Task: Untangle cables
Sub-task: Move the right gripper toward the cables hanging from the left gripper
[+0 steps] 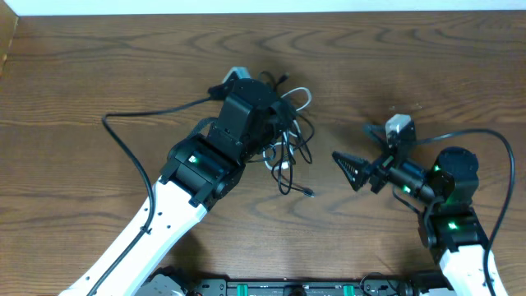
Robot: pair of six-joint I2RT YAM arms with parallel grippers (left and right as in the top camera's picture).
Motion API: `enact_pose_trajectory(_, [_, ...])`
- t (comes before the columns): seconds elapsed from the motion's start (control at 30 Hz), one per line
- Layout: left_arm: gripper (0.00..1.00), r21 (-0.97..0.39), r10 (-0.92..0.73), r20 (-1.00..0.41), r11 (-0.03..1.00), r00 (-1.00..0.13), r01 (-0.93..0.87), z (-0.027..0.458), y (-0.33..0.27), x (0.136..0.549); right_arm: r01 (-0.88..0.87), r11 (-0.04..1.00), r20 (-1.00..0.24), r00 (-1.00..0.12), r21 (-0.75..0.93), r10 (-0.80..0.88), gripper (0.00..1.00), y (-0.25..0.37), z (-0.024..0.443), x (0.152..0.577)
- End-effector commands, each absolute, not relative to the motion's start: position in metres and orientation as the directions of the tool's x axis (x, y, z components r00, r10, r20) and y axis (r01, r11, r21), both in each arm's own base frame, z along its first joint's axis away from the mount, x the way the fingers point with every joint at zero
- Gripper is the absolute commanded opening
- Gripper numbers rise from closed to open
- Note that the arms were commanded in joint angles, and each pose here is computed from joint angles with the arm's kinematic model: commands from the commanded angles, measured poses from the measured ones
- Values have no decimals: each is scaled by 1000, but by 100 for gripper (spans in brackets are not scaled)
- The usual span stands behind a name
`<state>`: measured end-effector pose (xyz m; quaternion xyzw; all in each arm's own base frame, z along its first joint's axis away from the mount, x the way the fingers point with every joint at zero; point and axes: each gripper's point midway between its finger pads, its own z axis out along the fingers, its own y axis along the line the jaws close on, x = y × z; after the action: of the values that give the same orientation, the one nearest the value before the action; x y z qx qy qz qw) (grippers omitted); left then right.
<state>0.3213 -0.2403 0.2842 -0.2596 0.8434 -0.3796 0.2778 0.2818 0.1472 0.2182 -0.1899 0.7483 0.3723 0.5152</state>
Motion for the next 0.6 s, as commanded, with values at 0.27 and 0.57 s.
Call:
enact_pose_trajectory(0.27, [8, -680, 17, -586, 533, -810, 503, 318, -295, 253, -584, 633, -848, -465, 509, 253, 91, 146, 224, 307])
enact_pose_trajectory(0.57, [8, -537, 89, -749, 499, -656, 680, 349, -266, 231, -637, 646, -896, -401, 421, 188, 86, 147, 226, 305])
